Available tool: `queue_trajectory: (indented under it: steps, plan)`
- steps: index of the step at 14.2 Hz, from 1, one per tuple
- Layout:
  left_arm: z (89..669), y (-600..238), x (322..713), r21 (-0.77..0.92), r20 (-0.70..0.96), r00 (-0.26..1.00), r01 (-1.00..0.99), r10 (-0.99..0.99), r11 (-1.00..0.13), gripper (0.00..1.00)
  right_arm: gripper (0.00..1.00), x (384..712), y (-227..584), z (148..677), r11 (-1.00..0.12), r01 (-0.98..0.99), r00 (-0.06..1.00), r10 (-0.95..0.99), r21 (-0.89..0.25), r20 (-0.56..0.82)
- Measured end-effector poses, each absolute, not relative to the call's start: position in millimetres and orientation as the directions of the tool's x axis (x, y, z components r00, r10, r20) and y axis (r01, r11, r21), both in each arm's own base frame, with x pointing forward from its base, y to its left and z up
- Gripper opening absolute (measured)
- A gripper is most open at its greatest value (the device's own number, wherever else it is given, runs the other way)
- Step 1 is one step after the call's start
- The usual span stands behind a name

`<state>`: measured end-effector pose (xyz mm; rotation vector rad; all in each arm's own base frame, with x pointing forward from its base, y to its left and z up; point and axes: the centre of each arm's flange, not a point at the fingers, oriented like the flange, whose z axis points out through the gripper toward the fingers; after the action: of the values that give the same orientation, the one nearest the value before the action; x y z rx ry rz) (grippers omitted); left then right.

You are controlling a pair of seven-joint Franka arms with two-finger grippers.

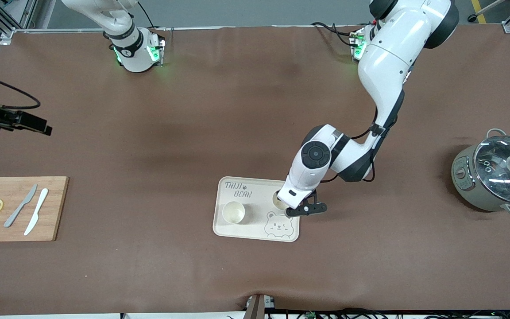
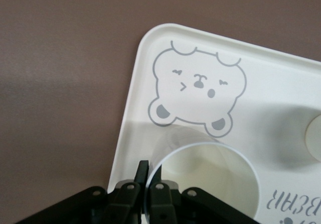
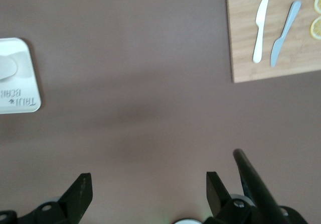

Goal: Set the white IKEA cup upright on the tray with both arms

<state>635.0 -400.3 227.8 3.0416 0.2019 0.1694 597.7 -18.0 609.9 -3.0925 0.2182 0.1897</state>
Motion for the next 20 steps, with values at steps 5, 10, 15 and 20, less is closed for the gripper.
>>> queue_trajectory:
  steps: [5, 10, 15, 20]
  plan:
    - [223.9, -405.0, 633.8, 0.096, 0.102, 0.986, 0.122, 0.132, -0.988, 0.04, 1.0, 586.3, -38.5, 575.0, -0.989, -0.143, 0.987, -0.14, -0.036, -0.077]
    - [227.8, -405.9, 635.5, 0.1, 0.108, 0.985, 0.122, 0.133, -0.987, 0.29, 1.0, 577.9, -34.5, 581.8, -0.99, -0.135, 0.989, -0.133, -0.036, -0.061]
    - [245.2, -396.1, 637.9, 0.046, 0.068, 0.988, 0.139, 0.142, -0.989, 0.81, 1.0, 579.1, -34.9, 582.8, -0.99, -0.135, 0.99, -0.134, -0.035, -0.049]
    - [310.1, -360.6, 648.1, 0.028, -0.004, 0.995, 0.104, 0.104, -0.994, 1.0, 1.0, 580.4, -35.1, 585.3, -0.99, -0.135, 0.99, -0.134, -0.035, -0.035]
